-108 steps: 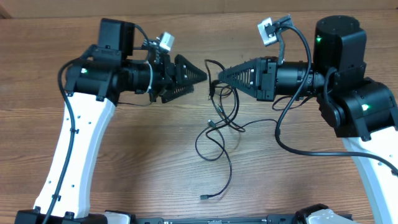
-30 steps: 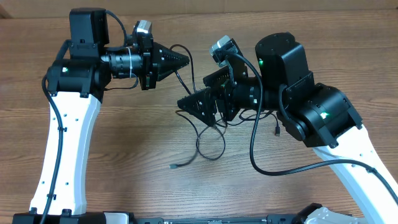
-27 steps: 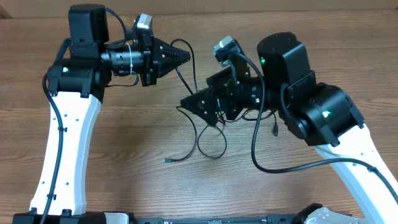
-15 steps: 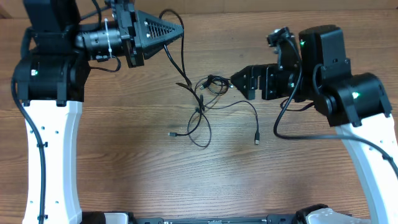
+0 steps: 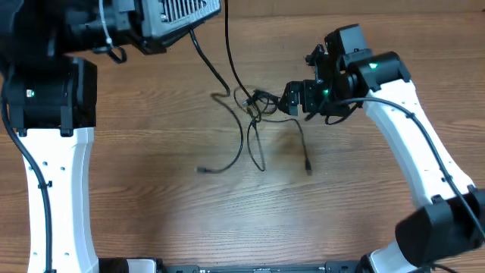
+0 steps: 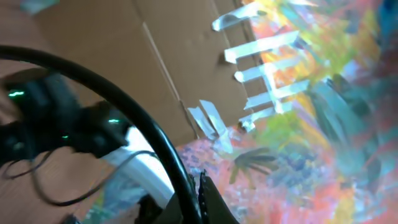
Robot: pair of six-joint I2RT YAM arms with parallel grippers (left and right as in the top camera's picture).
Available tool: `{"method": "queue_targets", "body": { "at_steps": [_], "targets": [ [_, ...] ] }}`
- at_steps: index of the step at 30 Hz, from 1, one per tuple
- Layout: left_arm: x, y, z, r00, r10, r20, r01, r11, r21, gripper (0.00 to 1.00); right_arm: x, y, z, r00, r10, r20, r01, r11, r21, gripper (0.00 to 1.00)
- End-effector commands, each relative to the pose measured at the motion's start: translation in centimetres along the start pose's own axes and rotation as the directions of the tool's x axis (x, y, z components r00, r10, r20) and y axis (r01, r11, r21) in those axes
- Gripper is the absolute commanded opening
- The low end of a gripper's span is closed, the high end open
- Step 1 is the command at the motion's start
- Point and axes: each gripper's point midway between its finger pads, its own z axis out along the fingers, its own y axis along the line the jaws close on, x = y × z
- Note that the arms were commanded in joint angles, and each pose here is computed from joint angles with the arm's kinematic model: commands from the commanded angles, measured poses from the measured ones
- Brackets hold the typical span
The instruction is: Untangle cables
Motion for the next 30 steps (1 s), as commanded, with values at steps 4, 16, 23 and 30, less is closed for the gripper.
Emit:
{"method": "queue_targets", "body": {
  "at_steps": [4, 16, 23, 30],
  "targets": [
    [1.3, -3.2, -0.2, 0.997, -0.065, -0.038, 0.066, 0.997, 0.031, 0.04, -0.1, -1.0, 3.3, 0.997, 0.017, -0.07, -0.016, 1.0, 0.006, 1.0],
    [1.4, -3.1, -0.2, 0.997, -0.066, -0.04, 0.067, 0.997, 0.03, 0.04, 0.2, 2.1, 6.0, 0.996, -0.008, -0.085, -0.011, 0.975, -0.223, 1.0],
    [1.8, -3.0, -0.2, 0.996, -0.055, -0.065, 0.056, 0.998, 0.023, 0.04, -0.7, 6.3, 6.5, 0.996, -0.086, -0.013, 0.076, 0.934, -0.35, 1.0],
    [2.9, -2.9, 0.0, 0.989, -0.079, -0.126, 0.081, 0.997, 0.008, 0.04, -2.8, 6.0, 7.6, 0.998, 0.032, 0.055, -0.017, 0.967, -0.253, 1.0]
  ]
}}
